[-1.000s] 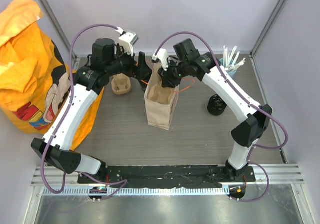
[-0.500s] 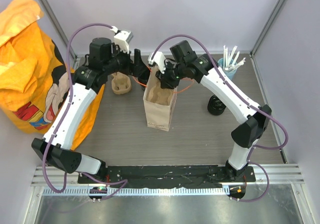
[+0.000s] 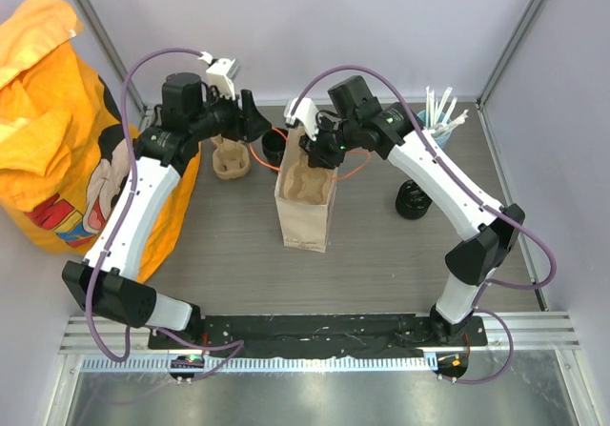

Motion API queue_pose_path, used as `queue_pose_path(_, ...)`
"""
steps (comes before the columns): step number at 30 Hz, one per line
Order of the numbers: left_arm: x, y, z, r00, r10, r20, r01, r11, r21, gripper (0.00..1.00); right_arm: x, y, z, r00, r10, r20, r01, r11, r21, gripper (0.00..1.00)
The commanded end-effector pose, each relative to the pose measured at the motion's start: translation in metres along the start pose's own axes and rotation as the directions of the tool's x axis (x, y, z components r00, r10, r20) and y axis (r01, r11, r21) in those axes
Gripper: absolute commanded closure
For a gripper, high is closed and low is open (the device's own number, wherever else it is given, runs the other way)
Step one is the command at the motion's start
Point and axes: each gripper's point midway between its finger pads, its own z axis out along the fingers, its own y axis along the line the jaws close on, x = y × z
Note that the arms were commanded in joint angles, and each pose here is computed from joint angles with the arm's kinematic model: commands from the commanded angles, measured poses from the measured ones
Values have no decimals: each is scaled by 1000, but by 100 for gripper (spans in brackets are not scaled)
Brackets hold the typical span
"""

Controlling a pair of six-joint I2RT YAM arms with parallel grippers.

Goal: Pack the takeout coffee

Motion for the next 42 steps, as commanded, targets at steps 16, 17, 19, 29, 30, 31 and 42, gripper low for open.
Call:
queue_pose_path(16, 8, -6, 7, 999, -20, -27, 22, 998, 64, 61, -11, 21, -2, 988, -152, 5, 152, 987, -44, 72)
queue_pose_path(17, 9, -5, 7, 999, -22, -29, 24, 998, 61, 61, -11, 22, -2, 988, -153, 3, 153, 987, -47, 72)
queue_pose_path(19, 9, -4, 7, 999, -22, -28, 24, 998, 58, 63, -10, 23, 0, 988, -153, -2, 153, 987, -54, 72)
queue_pose_path(29, 14, -4, 8, 999, -29, -44, 32, 998, 62, 61, 5, 30, 11, 988, -145, -44, 140, 986, -90, 72)
queue_pose_path(30, 15, -5, 7, 999, -28, -46, 31, 998, 63, 59, 7, 29, 12, 988, -146, -49, 141, 986, -89, 72)
queue_pose_path(31, 14, -5, 7, 998, -27, -48, 31, 997, 66, 57, 8, 30, 13, 987, -148, -55, 143, 985, -94, 72)
queue_pose_path(42, 19, -8, 6, 998, -26, -62, 31, 996, 84, 54, 17, 37, 32, 990, -126, -71, 114, 981, -155, 72)
